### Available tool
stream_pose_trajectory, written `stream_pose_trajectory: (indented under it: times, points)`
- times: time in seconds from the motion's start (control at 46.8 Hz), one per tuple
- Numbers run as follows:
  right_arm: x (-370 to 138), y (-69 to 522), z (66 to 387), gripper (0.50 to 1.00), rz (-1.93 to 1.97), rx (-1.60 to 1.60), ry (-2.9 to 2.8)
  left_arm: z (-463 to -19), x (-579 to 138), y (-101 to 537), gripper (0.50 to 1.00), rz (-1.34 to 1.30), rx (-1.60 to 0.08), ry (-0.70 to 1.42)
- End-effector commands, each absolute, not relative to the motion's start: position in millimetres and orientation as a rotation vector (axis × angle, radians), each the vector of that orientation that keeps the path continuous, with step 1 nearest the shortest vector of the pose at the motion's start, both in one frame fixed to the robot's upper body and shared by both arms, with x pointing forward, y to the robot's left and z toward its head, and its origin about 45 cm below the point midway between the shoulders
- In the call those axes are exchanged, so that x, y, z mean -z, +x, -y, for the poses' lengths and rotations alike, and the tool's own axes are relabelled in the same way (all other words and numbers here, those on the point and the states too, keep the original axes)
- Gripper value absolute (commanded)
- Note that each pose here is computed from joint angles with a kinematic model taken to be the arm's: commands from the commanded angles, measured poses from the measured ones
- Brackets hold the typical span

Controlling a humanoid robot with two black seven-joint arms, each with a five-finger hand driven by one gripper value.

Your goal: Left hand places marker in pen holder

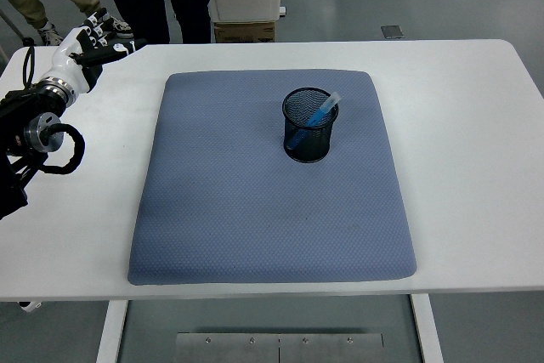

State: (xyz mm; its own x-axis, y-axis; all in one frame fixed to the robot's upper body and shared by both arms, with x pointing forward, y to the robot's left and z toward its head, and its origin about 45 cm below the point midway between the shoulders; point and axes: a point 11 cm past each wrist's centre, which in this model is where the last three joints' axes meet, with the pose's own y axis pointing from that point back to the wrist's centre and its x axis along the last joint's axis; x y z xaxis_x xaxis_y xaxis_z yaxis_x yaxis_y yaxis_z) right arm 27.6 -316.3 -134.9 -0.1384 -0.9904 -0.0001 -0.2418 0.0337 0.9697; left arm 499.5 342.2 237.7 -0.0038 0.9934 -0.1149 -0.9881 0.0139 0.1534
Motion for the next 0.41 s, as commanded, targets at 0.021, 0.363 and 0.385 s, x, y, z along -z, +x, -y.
stream_pose_trajectory:
  times: [0.021, 0.363, 0.385]
  points:
    - [134.9, 27.7, 316.0, 1.0, 1.502, 1.172, 1.309, -344.6, -237.6, 498.9, 1.0, -0.21, -1.563, 0.033]
    - [134.8, 28.8, 315.8, 1.0, 1.499, 1.164, 1.316, -345.8, -233.0, 496.7, 1.0, -0.216, -1.565, 0.04]
    - [134.7, 28.8, 315.9, 1.0, 1.501, 1.166, 1.314, -345.8, -232.2, 496.3, 1.0, -0.218, -1.564, 0.041]
